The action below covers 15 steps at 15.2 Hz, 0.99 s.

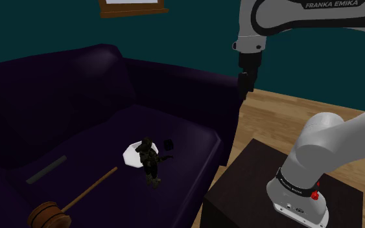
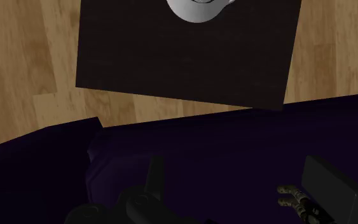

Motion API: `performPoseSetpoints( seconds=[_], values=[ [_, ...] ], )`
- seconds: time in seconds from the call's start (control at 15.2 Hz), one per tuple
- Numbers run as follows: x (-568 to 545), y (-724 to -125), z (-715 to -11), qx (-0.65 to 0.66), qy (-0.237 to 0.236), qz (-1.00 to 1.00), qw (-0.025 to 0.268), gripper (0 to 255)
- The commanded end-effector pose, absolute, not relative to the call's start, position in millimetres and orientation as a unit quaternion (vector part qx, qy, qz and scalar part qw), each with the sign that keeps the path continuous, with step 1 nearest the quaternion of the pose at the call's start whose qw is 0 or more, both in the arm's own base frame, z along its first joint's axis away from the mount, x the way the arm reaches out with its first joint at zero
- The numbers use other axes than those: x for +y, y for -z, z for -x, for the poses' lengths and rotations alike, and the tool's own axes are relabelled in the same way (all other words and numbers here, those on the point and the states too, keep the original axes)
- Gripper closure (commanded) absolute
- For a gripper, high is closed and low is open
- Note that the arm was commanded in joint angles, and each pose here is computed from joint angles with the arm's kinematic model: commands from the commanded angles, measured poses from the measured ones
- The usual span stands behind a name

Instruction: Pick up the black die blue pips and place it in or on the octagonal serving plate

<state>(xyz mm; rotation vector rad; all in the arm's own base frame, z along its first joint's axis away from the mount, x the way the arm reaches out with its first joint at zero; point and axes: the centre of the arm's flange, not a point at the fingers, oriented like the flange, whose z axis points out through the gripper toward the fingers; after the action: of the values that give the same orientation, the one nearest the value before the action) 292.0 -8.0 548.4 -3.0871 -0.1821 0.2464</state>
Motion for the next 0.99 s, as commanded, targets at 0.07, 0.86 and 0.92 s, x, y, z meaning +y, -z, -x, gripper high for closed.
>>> performPoseSetpoints(
  seconds=[0.07, 0.86, 0.92],
  values=[
    [-6, -538, -299, -0.062, -0.077, 0.995, 0.019, 0],
    [27, -419, -391, -0.099, -0.054, 0.994, 0.014, 0],
    [30, -410, -399, -0.102, -0.052, 0.993, 0.013, 0]
  ],
)
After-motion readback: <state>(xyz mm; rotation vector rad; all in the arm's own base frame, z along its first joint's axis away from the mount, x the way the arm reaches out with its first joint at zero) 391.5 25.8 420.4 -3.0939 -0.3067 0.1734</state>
